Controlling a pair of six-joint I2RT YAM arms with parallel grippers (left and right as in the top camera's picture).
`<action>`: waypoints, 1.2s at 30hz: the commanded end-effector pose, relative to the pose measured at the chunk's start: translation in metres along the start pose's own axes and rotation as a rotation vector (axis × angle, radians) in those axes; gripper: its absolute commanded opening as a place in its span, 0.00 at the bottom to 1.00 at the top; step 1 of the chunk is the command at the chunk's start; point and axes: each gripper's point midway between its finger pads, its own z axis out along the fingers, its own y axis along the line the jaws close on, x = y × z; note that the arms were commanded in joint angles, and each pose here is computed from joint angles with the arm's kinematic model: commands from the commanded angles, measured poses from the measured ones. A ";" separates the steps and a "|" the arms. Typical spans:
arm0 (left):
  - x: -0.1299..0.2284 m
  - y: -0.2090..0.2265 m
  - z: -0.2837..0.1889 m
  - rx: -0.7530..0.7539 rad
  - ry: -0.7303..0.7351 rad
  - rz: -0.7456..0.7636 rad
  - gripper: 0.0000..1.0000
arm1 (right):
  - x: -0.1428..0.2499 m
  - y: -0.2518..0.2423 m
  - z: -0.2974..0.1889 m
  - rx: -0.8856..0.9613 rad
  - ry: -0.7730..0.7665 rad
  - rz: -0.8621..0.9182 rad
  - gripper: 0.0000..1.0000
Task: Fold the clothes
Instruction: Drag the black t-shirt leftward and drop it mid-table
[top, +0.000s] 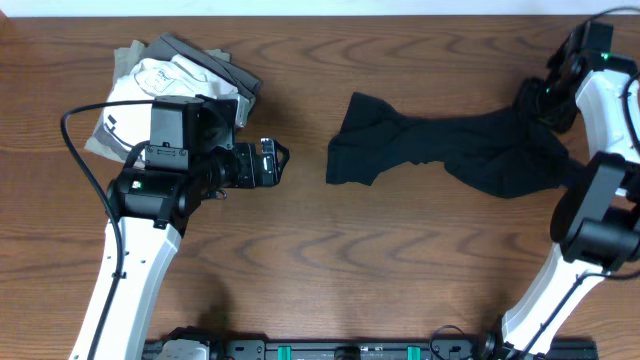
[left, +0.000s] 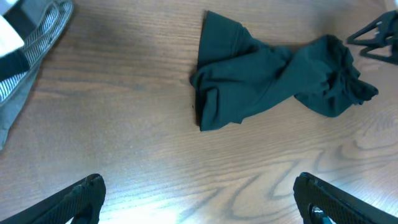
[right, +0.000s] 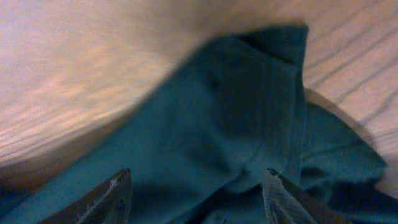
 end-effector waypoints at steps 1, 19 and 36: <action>-0.005 -0.009 -0.006 0.024 -0.014 0.029 0.98 | 0.003 -0.018 0.024 0.032 0.035 0.043 0.63; -0.002 -0.008 -0.006 0.022 -0.005 0.025 0.98 | -0.130 0.037 -0.199 -0.180 -0.719 -0.353 0.01; -0.002 -0.009 -0.006 0.024 -0.002 0.027 0.98 | -0.095 -0.051 -0.187 0.193 -0.543 -0.098 0.35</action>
